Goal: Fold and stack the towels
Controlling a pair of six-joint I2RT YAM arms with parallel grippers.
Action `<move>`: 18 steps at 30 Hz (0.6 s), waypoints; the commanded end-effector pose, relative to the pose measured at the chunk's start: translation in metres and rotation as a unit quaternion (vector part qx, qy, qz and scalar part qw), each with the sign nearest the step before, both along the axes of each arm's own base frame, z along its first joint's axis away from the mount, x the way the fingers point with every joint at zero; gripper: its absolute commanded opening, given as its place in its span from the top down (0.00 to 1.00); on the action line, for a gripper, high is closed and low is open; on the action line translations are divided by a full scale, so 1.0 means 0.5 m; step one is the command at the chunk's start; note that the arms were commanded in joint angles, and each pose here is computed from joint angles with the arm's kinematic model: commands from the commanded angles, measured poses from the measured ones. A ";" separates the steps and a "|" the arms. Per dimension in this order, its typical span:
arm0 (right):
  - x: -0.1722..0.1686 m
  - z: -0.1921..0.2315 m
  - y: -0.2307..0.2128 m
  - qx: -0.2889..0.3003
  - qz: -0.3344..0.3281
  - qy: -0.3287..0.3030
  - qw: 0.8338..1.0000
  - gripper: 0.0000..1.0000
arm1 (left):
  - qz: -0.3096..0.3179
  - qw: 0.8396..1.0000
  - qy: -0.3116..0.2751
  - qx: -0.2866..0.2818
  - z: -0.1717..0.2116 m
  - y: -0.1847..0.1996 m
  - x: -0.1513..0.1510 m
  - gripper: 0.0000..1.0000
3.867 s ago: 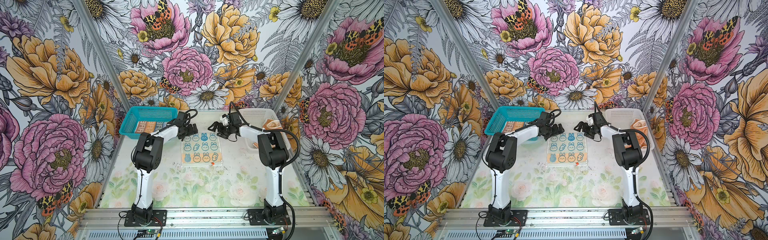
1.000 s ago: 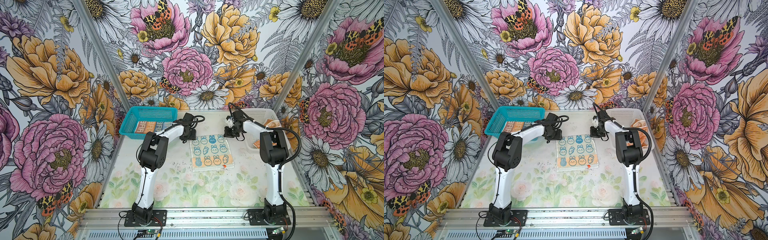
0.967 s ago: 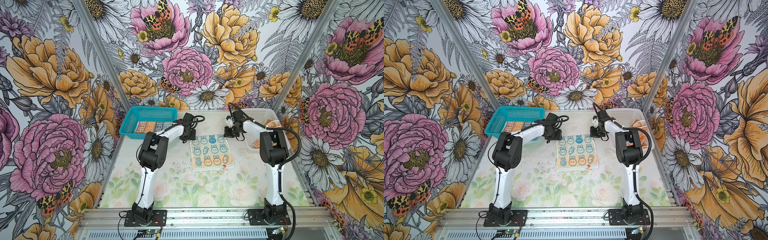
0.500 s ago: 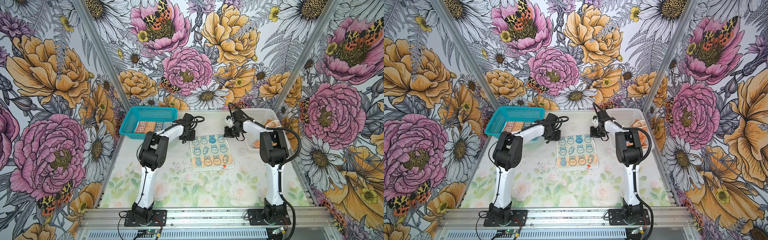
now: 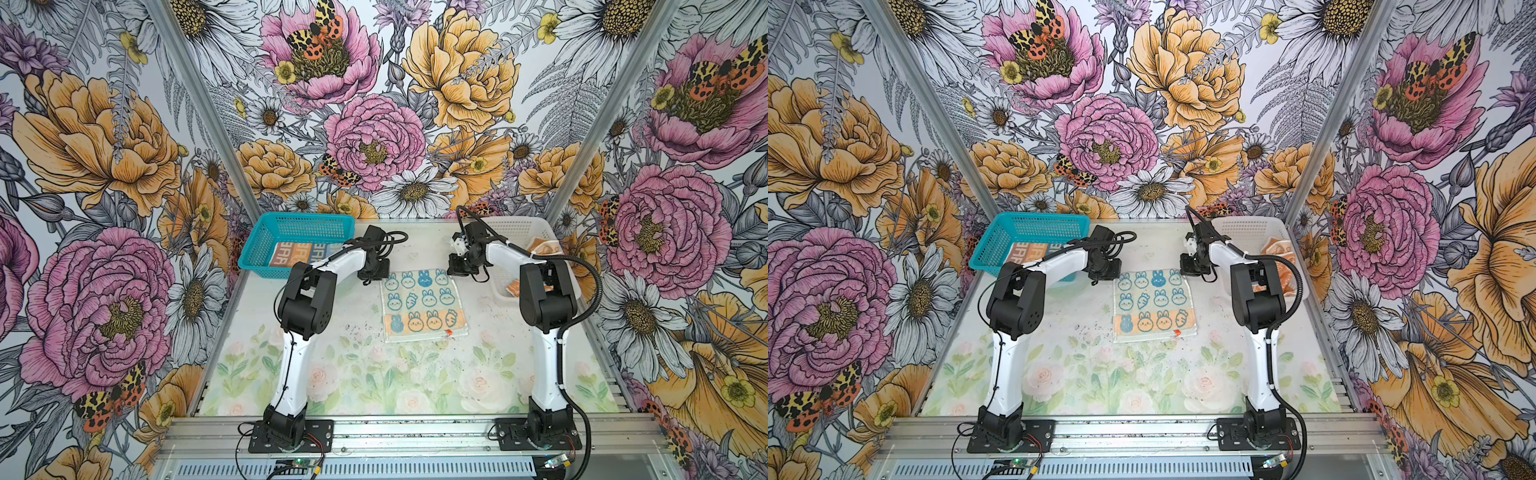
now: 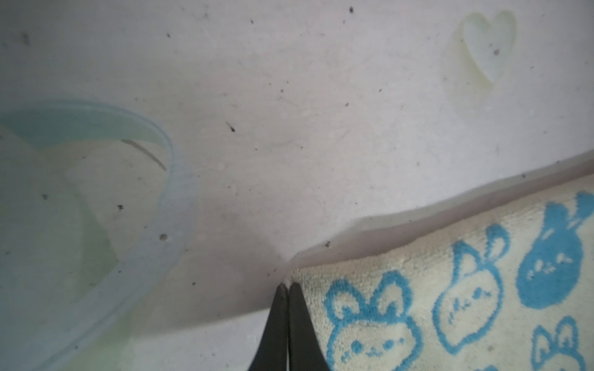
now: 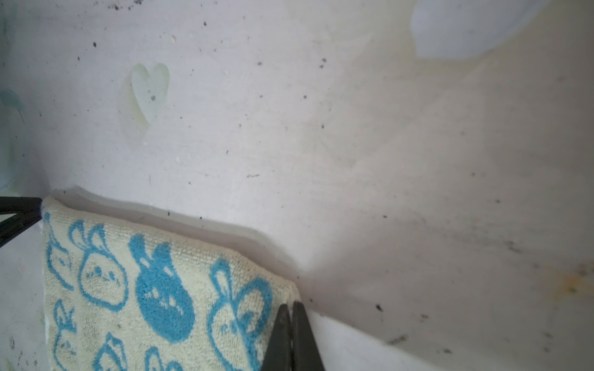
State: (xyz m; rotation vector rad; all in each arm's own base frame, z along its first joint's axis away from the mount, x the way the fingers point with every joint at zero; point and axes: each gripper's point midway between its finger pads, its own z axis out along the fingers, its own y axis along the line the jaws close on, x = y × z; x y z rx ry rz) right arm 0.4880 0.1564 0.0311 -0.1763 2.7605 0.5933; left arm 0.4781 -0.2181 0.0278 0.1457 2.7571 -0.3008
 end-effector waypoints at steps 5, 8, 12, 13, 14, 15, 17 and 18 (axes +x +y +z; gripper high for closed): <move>0.005 0.052 0.018 0.018 0.005 -0.021 1.000 1.00 | -0.017 1.000 0.000 -0.013 0.001 -0.017 0.009 1.00; 0.005 0.068 0.016 0.022 0.002 -0.026 0.999 1.00 | -0.009 1.000 -0.022 -0.014 0.039 -0.006 0.026 1.00; 0.005 0.094 0.016 0.031 0.000 -0.035 0.999 1.00 | -0.005 0.998 -0.051 -0.023 0.094 0.002 0.048 1.00; 0.004 0.099 0.017 0.033 0.000 -0.037 0.999 1.00 | -0.007 0.998 -0.056 -0.026 0.104 -0.001 0.051 1.00; 0.004 0.103 0.016 0.034 -0.001 -0.038 0.999 1.00 | -0.009 0.998 -0.060 -0.027 0.111 -0.004 0.052 1.00; 0.004 0.106 0.015 0.032 -0.003 -0.040 0.999 1.00 | -0.011 0.998 -0.063 -0.029 0.119 -0.008 0.052 1.00; 0.002 0.117 0.011 0.028 -0.005 -0.046 0.999 1.00 | -0.013 0.997 -0.066 -0.030 0.127 -0.012 0.049 1.00; 0.001 0.124 0.010 0.029 -0.006 -0.049 0.998 1.00 | -0.013 0.997 -0.068 -0.031 0.132 -0.012 0.047 1.00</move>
